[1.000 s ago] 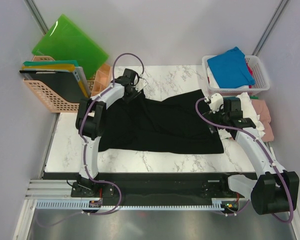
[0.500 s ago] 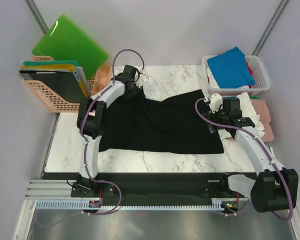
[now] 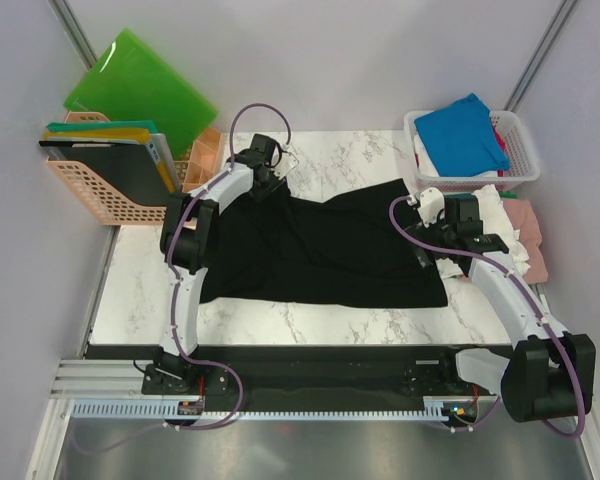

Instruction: Fold and stack the t-shirts

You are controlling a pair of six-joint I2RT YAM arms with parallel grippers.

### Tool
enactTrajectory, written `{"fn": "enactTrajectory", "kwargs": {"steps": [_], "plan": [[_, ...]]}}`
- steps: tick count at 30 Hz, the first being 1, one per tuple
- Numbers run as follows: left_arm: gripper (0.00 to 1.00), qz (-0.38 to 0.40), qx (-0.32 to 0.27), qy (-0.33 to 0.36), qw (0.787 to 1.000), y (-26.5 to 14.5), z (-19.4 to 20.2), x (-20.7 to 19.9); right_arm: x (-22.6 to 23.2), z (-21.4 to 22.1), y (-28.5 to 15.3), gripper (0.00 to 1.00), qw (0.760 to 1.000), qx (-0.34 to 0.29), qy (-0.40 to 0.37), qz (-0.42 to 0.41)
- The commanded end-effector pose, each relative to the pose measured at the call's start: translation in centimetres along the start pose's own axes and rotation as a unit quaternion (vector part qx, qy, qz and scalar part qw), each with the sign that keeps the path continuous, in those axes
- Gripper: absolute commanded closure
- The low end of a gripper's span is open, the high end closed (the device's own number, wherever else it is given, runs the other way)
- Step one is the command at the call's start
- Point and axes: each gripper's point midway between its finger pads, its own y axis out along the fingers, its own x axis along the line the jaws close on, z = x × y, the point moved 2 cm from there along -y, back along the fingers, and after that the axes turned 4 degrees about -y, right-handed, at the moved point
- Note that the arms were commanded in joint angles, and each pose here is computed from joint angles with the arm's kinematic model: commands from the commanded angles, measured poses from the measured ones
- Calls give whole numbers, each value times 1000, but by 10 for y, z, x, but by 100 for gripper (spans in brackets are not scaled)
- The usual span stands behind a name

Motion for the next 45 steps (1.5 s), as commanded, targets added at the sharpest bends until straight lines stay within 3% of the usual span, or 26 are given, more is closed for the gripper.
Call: {"fn": "enactTrajectory", "kwargs": {"steps": [1, 22, 27, 28, 36, 45], "plan": [[52, -12, -28, -16, 999, -1, -19, 10, -2, -3, 3, 2, 1000, -8, 4, 5], [66, -62, -27, -5, 998, 16, -22, 25, 4, 2, 10, 2, 1000, 4, 5, -14], [96, -69, -34, -4, 997, 14, -25, 29, 6, 2, 13, 2, 1000, 8, 5, -21], [98, -70, -32, -2, 997, 14, -25, 29, 6, 3, 14, 2, 1000, 8, 5, -22], [98, -73, -48, -11, 996, 0, -31, 32, 9, 4, 15, 2, 999, 13, 4, -29], [98, -84, -83, -18, 993, -46, -42, 43, 11, 5, 16, 2, 999, 14, 4, -34]]}}
